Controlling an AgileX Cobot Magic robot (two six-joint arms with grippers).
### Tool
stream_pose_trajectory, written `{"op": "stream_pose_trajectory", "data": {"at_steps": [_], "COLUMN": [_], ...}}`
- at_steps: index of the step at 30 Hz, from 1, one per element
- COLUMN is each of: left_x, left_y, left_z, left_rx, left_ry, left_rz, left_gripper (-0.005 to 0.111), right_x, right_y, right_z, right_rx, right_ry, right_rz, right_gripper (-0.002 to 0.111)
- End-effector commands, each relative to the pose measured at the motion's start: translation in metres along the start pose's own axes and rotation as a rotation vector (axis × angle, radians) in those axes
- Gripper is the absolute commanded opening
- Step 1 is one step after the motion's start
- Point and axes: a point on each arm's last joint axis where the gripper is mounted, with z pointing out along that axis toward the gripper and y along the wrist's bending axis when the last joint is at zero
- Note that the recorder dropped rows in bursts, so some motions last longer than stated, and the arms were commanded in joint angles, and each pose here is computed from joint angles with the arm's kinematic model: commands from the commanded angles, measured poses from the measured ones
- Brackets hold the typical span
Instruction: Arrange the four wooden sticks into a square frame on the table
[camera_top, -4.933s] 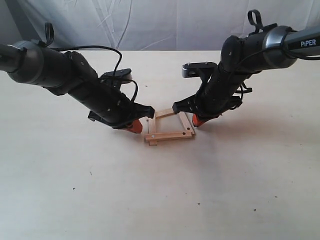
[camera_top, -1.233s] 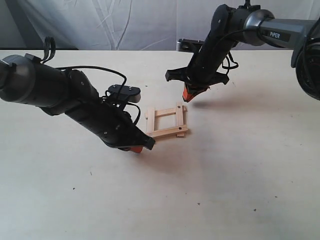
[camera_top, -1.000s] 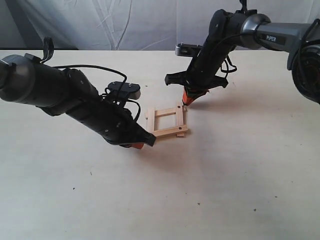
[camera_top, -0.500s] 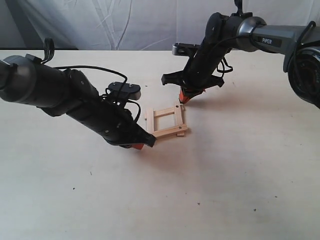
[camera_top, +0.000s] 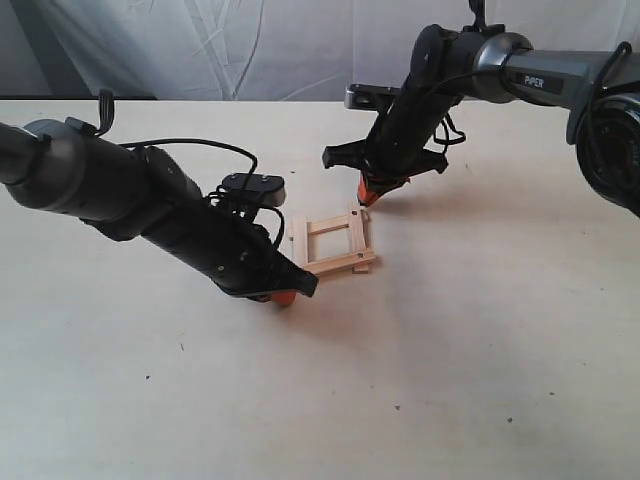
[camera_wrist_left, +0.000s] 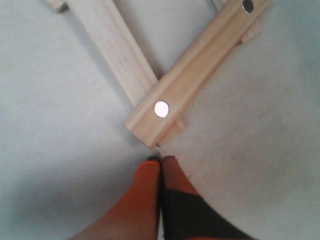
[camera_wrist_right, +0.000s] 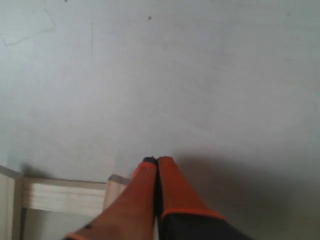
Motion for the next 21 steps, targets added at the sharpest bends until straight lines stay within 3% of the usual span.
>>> {"op": "stream_pose_trajectory", "data": {"at_steps": [1, 21], "left_x": [0.006, 0.005], "left_y": [0.002, 0.003], "left_z": [0.008, 0.008], "left_rx": [-0.003, -0.008], "left_ry": [0.027, 0.014], "left_rz": [0.000, -0.011], "left_gripper": [0.000, 0.000], "right_x": [0.001, 0.004], "right_y": [-0.001, -0.002], "right_z": [-0.002, 0.014], "right_rx": [0.002, 0.005], "right_ry": [0.015, 0.043], "right_rz": [0.000, 0.006], "right_gripper": [0.000, 0.000]}}
